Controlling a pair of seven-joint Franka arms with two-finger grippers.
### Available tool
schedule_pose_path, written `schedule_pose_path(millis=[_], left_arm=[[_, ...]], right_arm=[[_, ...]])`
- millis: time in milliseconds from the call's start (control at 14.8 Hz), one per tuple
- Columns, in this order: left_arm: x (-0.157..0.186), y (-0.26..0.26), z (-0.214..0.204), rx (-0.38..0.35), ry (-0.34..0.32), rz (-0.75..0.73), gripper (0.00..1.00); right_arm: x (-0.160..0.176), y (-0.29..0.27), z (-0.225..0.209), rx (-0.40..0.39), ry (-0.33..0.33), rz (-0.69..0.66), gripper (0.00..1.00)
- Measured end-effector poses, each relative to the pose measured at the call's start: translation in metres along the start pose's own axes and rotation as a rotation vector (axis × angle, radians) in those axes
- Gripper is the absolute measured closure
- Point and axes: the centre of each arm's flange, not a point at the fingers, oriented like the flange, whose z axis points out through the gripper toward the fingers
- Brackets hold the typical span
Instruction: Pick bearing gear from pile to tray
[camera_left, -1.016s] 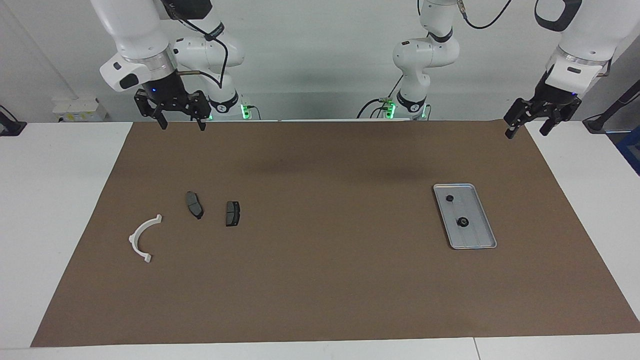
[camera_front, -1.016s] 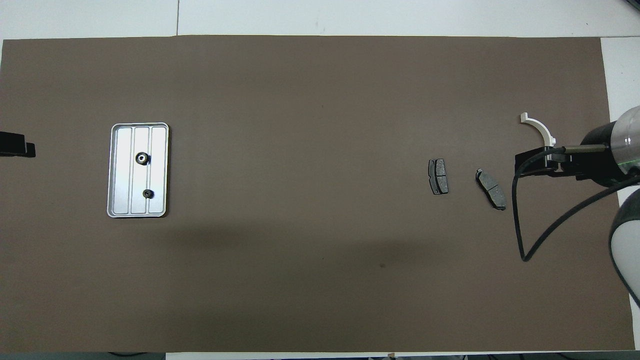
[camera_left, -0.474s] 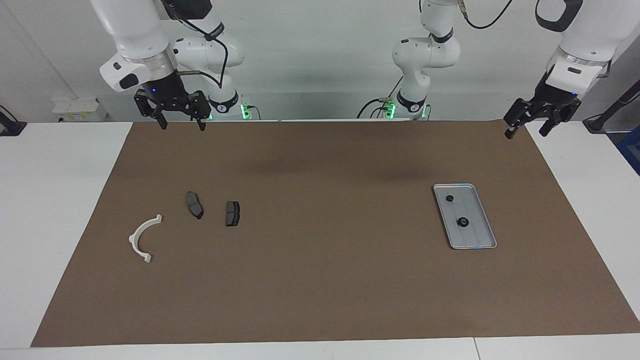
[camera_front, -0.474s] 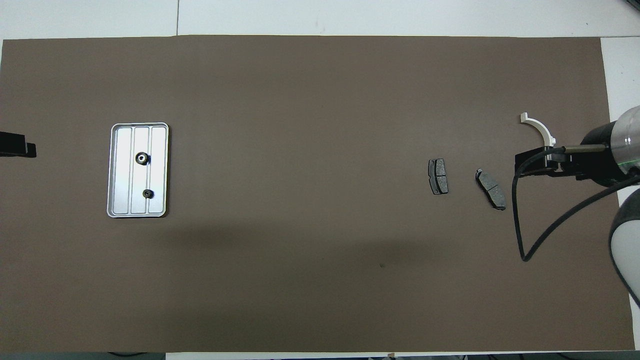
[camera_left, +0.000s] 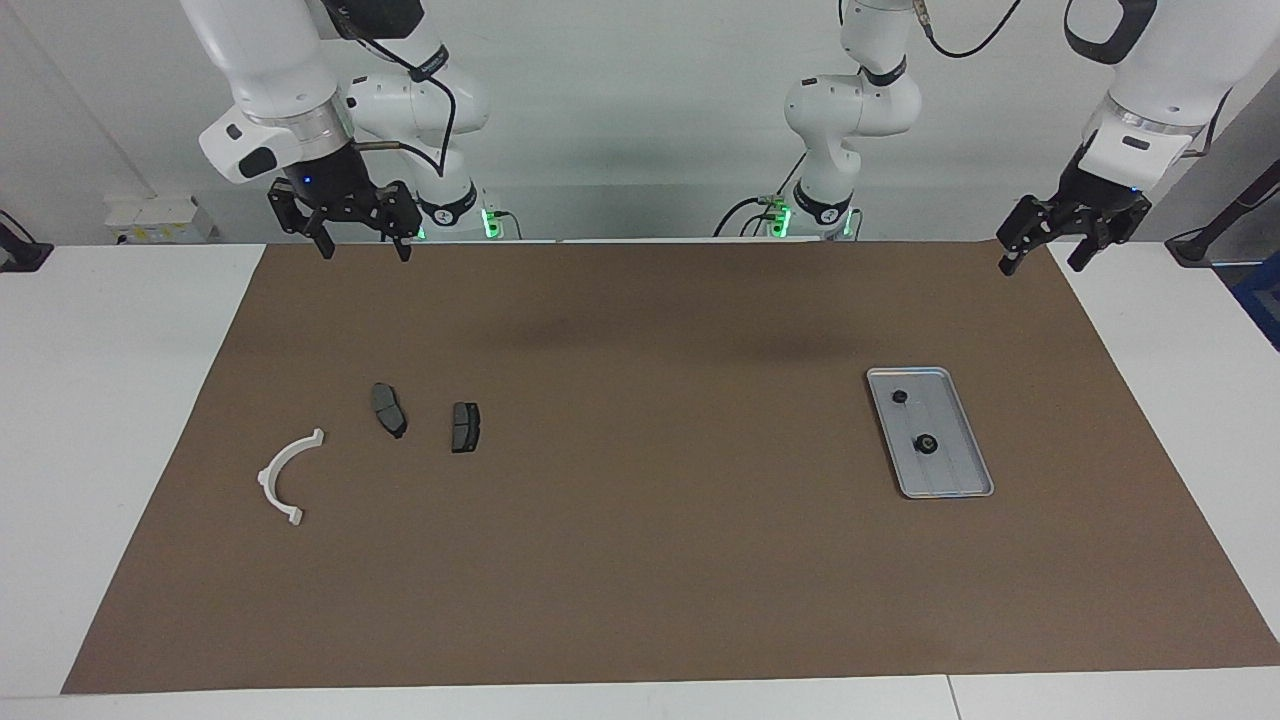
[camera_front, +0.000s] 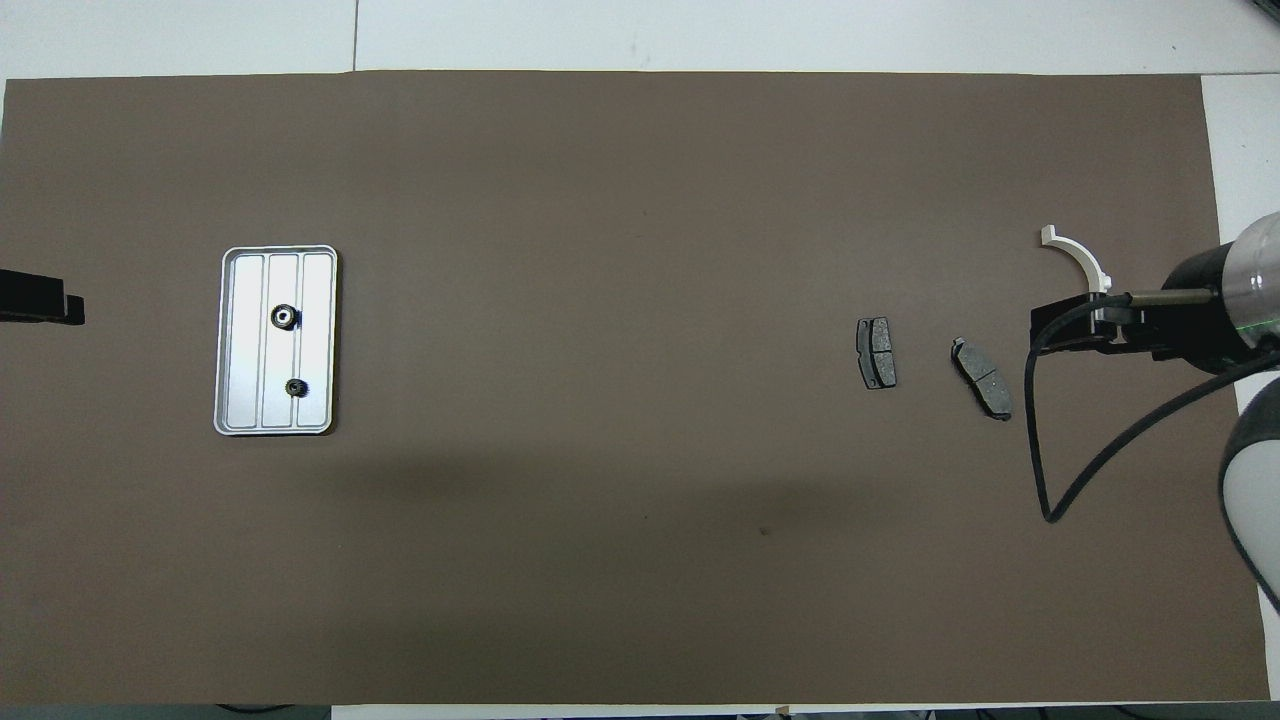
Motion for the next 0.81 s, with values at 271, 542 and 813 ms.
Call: schedule_pose_path(millis=[271,542,813], left_arm=[[-0.005,-0.001,-0.003,-0.001,-0.037,-0.002,0.0],[-0.008,0.001,-0.011,-0.002,-0.047,0.001,0.0],[-0.008,0.0,-0.013,-0.002,-0.05,0.015,0.0]], right_arm=[[0.0,0.002,0.0,0.0,0.0,0.003,0.0],[0.0,0.003,0.0,0.001,0.001,0.005,0.0],[0.0,0.003,-0.001,0.001,0.001,0.005,0.0]])
